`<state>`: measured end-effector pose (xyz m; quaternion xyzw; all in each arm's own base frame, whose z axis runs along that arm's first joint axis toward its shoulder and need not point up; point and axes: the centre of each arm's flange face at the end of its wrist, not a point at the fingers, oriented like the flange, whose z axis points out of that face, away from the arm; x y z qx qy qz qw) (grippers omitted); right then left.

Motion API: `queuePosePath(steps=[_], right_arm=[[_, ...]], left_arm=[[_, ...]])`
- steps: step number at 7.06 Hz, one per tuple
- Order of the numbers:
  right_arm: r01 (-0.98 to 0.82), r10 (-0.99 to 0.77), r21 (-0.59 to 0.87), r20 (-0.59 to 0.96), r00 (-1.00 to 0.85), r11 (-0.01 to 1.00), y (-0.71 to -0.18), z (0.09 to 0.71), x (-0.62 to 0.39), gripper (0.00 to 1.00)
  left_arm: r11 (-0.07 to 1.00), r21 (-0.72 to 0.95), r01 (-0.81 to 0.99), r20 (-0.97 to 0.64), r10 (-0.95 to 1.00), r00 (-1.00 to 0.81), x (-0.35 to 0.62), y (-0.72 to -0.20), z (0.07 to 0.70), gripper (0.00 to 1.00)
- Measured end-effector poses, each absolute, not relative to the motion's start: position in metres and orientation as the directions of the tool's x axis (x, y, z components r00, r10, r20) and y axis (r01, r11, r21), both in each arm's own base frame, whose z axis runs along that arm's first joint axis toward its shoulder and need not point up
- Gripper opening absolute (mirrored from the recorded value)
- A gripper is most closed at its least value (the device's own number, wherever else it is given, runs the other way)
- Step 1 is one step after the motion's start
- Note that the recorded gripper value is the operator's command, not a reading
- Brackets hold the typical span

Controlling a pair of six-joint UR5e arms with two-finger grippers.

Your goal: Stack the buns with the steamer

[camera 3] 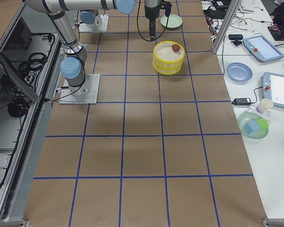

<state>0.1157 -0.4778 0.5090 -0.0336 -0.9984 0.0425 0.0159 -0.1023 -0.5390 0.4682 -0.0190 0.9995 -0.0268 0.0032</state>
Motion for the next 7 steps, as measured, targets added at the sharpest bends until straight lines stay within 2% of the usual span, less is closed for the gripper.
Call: queuePosePath(steps=[7], right_arm=[[0.066, 0.069, -0.088, 0.029, -0.997, 0.994, -0.478, 0.509, 0.116, 1.0]], left_arm=[[0.997, -0.047, -0.062, -0.005, -0.062, -0.998, -0.088, -0.541, 0.465, 1.0]])
